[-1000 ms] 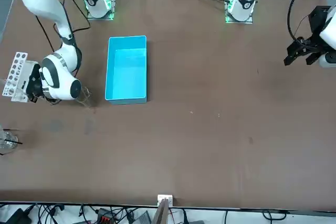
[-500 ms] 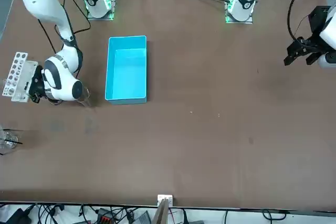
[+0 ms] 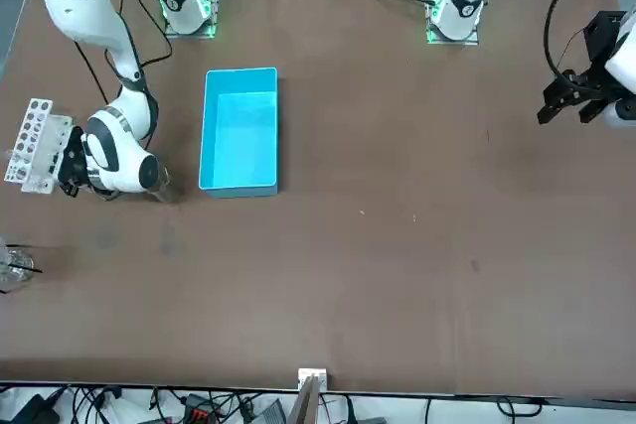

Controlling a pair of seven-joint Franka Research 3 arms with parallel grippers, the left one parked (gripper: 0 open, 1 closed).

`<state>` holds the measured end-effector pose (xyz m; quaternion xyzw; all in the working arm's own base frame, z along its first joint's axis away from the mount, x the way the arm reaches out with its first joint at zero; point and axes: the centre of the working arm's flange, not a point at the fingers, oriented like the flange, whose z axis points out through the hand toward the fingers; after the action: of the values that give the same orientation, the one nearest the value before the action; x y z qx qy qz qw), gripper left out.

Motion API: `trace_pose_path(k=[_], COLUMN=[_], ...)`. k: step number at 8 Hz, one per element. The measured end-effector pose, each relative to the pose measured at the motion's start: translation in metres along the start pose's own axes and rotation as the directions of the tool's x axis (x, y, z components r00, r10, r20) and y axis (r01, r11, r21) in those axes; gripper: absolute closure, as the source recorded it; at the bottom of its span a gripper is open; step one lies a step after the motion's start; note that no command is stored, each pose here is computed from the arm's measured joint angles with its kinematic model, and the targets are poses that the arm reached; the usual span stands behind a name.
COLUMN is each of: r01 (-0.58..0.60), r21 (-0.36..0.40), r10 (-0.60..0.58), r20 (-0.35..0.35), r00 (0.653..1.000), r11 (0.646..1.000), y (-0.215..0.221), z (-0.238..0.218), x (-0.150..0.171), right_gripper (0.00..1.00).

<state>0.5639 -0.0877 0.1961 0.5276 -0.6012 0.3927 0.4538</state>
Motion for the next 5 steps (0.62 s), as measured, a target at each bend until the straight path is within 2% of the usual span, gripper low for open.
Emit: trace_pose_path(k=[4, 5], r01=[-0.009, -0.005], r21=[0.001, -0.002], r10=[0.009, 0.005], r20=[-0.003, -0.012], r00=[1.0, 1.0], r11=[1.0, 1.0], y=[-0.0035, -0.0041], z=[-0.0017, -0.0028], x=[0.0036, 0.0061], right_gripper=[0.08, 0.0])
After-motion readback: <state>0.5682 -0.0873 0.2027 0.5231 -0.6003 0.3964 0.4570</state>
